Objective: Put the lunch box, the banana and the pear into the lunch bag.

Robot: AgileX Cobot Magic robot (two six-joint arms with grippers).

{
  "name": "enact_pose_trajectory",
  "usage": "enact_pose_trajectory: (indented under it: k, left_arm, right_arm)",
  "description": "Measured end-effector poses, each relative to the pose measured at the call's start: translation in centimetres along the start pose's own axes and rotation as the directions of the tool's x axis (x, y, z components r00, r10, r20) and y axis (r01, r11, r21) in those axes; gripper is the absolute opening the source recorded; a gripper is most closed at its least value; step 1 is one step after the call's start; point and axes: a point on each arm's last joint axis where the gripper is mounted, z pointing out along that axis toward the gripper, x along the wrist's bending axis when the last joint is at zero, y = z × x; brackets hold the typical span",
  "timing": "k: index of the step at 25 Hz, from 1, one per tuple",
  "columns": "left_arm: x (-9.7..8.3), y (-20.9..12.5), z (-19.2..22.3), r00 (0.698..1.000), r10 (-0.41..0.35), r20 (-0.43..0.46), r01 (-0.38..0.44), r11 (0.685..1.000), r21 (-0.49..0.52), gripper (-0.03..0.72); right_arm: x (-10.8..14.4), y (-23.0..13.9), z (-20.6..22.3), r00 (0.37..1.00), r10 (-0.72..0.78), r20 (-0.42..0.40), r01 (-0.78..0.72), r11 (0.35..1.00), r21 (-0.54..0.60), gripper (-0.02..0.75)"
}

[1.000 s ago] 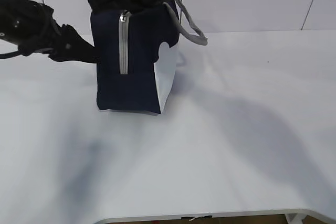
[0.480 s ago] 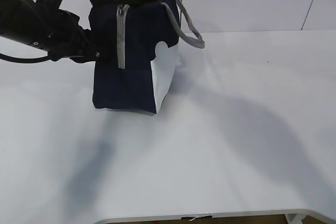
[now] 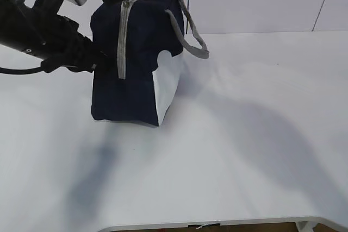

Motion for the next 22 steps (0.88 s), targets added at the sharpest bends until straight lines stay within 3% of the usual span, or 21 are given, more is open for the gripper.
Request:
enact_pose_trajectory:
  k: [15, 22]
  left_arm:
    - [-2.8, -3.8, -4.4, 1.0, 0.025, -0.018, -0.024, 0.999, 0.041, -0.012]
    - [-4.7, -5.2, -7.3, 0.999, 0.017, -0.037, -0.017, 1.0, 0.01, -0.012]
  right_arm:
    - [-2.1, 0.3, 3.2, 0.994, -0.055, 0.091, 0.056, 0.998, -0.009, 0.018]
    - [-3.2, -0.6, 5.5, 0.992, -0.05, 0.119, 0.048, 0.999, 0.021, 0.018]
